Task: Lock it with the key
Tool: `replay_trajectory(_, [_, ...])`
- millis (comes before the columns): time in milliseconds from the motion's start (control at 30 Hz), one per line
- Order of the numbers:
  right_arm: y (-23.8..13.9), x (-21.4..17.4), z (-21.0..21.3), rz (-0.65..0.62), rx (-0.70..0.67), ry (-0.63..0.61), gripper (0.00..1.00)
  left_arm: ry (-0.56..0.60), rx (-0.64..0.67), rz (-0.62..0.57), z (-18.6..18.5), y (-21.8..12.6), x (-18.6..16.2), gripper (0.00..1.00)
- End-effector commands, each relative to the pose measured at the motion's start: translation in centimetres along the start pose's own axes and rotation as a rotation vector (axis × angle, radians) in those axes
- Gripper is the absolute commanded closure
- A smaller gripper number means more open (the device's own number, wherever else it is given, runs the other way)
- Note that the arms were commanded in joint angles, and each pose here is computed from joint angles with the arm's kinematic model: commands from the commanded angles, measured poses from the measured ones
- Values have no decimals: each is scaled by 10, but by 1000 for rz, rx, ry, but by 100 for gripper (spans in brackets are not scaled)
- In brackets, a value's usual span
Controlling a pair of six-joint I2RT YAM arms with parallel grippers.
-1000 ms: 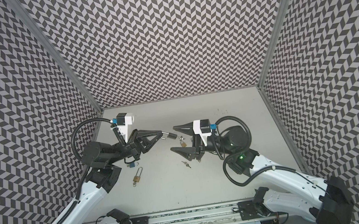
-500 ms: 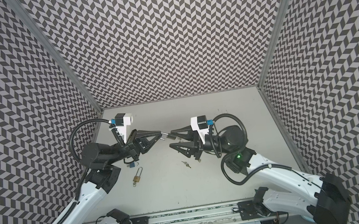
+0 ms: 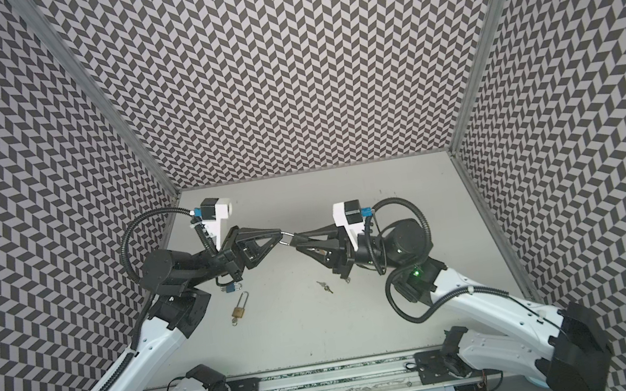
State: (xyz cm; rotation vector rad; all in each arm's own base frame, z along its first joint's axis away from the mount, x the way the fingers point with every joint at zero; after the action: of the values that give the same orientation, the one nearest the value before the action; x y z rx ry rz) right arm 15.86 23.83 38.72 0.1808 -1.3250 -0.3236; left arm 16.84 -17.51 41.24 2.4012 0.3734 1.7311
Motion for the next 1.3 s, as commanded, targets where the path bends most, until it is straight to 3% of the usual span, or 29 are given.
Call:
replay_trajectory(0, [-3,12,10,-41,28,1,88,66,-8,-29,-14,-2,15,100])
replay_trajectory(167, [-3,24,22,-22,101,76,100,133,-12,27,-22,0,25,100])
replay_trajectory(400, [-2,35,33,-26,169,153,100,201,-52,57,-33,0,31,100])
replay_trajectory(667, [6,34,25,-35,161,213,100,199,-58,62,-30,2,26,100])
replay_trajectory(867, [10,27,18,-9,141,176,100,176,-59,42,-28,2,23,100])
replay_trajectory(900, [10,26,17,-14,128,166,93,178,-55,38,-29,1,23,100])
replay_trajectory(1000, [7,24,17,-36,117,141,57,179,-42,32,-28,1,23,100])
replay_trajectory(1033, [6,24,18,-43,125,128,51,178,-41,31,-27,1,23,100])
replay_trajectory(1133, [5,23,19,-44,129,103,45,170,-39,25,-26,1,23,100])
replay_trajectory(1267, [8,18,16,-34,123,77,48,168,-39,21,-26,2,24,100])
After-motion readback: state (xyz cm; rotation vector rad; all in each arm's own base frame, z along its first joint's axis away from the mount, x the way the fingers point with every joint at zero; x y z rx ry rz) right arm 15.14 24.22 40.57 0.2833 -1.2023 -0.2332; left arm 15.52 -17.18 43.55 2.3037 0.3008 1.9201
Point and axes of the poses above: each gripper's point midway between its finger pads, its own y axis out along the fingers, its own z axis along the line the jaws close on, x = y × z, the point moved 8 cm from there along -y, back along the fingers, and after that the axes turned 6 degrees about y, right-handed, at the moved point
